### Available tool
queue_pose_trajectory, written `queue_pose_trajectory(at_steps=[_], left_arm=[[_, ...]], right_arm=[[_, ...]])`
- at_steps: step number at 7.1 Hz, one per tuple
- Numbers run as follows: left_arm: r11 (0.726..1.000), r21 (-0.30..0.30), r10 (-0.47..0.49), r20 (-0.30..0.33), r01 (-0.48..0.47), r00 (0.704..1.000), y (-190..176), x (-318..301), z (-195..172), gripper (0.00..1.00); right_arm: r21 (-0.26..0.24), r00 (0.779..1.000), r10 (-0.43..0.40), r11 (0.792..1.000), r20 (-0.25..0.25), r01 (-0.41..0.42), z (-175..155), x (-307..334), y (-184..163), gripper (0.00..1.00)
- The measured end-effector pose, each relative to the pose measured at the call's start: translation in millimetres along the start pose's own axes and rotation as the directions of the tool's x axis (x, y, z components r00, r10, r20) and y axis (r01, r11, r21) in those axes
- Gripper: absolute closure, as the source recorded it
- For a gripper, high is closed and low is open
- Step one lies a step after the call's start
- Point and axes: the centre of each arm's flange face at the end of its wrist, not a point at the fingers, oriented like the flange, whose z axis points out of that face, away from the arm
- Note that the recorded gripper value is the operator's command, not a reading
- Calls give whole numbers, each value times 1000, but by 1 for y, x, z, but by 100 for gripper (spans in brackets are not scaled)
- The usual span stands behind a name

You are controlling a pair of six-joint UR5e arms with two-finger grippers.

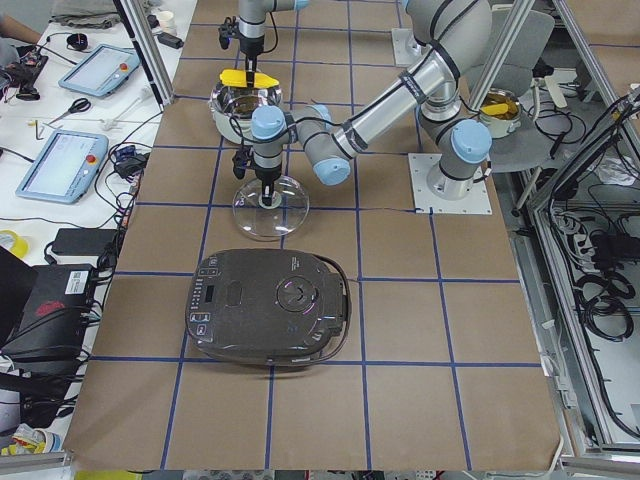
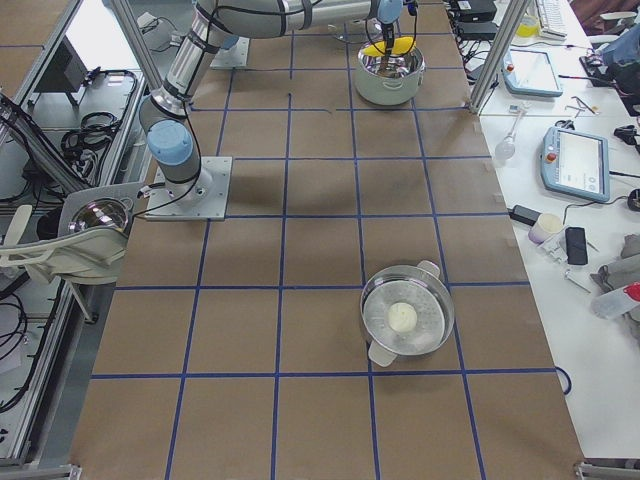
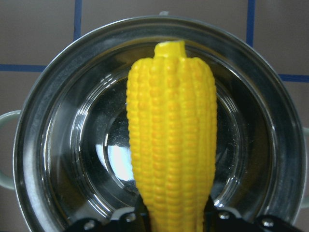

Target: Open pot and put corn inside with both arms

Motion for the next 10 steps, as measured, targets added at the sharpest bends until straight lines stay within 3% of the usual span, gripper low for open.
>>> queue_pose_trajectory(at_steps=[1,3,4,7,10], left_arm=[[1000,-4,5,-6,-5,1000,0,1,3,81],[1000,-10,9,-22,-9,1000,1,3,8,53],[1000,-12,9,-25,-9,1000,2,3,9,33],[1000,-14,8,-25,-8,1000,1,3,11,3],[1000,-22,20,-18,-20,1000,-4,16,-19,2]], right_arm=[[-4,1000,-7,1000,1,7,12,-3,-1,0],[16,1000,-14,1000,10,14,20,-6,-4,0],[25,1000,-18,1000,14,17,19,-6,-5,0],[47,999,-35,998,19,34,-22,8,-3,0],[-1,999,49,999,16,-49,-91,90,0,0]])
